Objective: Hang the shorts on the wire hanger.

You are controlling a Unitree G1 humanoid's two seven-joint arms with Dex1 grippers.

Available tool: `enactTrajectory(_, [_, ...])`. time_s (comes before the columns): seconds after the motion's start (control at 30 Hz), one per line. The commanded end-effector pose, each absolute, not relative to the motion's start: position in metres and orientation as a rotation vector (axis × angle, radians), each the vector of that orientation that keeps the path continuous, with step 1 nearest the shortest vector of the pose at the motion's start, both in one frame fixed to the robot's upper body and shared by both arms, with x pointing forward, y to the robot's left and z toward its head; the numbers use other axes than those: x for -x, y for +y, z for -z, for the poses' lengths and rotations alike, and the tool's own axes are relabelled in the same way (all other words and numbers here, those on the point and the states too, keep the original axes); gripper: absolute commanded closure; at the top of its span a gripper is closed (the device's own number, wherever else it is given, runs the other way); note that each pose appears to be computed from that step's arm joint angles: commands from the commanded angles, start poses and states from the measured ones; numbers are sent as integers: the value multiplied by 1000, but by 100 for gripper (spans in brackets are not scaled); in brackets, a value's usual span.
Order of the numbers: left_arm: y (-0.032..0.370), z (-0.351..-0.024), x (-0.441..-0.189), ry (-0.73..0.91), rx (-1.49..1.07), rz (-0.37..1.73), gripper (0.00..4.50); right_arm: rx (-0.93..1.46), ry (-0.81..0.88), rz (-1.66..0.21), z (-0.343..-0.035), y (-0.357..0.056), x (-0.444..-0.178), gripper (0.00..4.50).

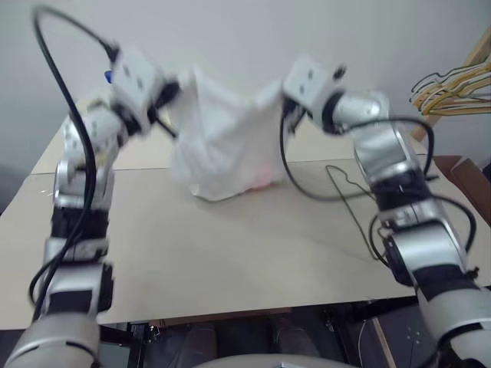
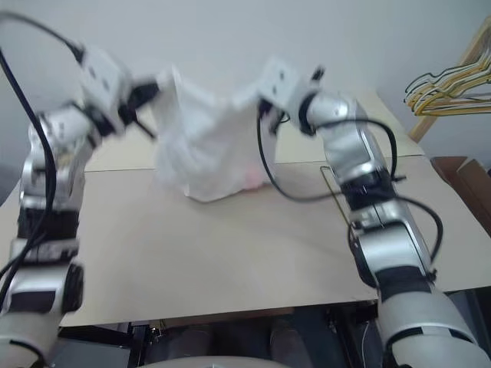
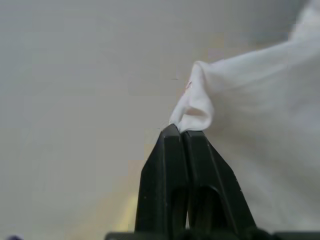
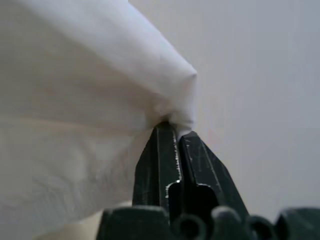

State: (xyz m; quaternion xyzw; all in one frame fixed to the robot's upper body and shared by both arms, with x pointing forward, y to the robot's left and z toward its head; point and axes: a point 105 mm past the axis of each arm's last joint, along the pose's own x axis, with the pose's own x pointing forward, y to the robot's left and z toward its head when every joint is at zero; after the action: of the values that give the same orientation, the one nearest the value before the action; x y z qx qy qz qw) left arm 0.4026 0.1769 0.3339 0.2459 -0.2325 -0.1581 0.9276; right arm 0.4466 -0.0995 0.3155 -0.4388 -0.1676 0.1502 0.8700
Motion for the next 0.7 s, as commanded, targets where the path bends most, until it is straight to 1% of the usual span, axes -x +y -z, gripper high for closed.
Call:
enactTrajectory(0.03, [207, -418, -369, -840, -388, 68, 448, 889, -786, 89, -396, -119, -425, 450])
enactTrajectory(0.07, [207, -435, -350, -938, -401, 79, 448, 875, -871, 138, -407, -118, -414, 450])
enactTrajectory(0.1, [206, -443, -334, -1004, -483, 82, 448, 879, -925, 165, -411, -119, -406, 450])
enactTrajectory(0.13, [205, -446, -323, -1043, -579, 72, 448, 882, -942, 165, -410, -119, -402, 450])
enactTrajectory(0.17, [204, -446, -318, -1062, -645, 65, 448, 883, -948, 161, -409, -120, -400, 450])
enactTrajectory(0.23, [202, -420, -317, -958, -708, 198, 448, 945, -893, 67, -385, -116, -405, 450])
enactTrajectory(0.3, [202, -396, -317, -871, -760, 275, 448, 998, -838, -37, -361, -110, -407, 450])
enactTrajectory(0.37, [206, -358, -313, -724, -779, 399, 448, 1105, -719, -230, -315, -102, -409, 450])
enactTrajectory(0.4, [206, -346, -310, -674, -789, 439, 448, 1140, -669, -306, -298, -100, -408, 450])
enactTrajectory(0.47, [208, -288, -294, -414, -844, 656, 448, 1271, -462, -566, -234, -97, -398, 450])
enactTrajectory(0.5, [209, -255, -280, -235, -824, 784, 448, 1358, -399, -707, -204, -95, -385, 450])
enactTrajectory(0.53, [209, -226, -262, -80, -836, 905, 448, 1365, -324, -796, -182, -97, -376, 450])
enactTrajectory(0.57, [212, -201, -246, 66, -841, 981, 448, 1387, -269, -876, -164, -99, -367, 450])
enactTrajectory(0.67, [221, -155, -211, 342, -834, 1114, 448, 1441, -165, -1047, -135, -104, -344, 450])
enactTrajectory(0.7, [223, -144, -202, 401, -832, 1141, 448, 1451, -139, -1088, -129, -106, -338, 450])
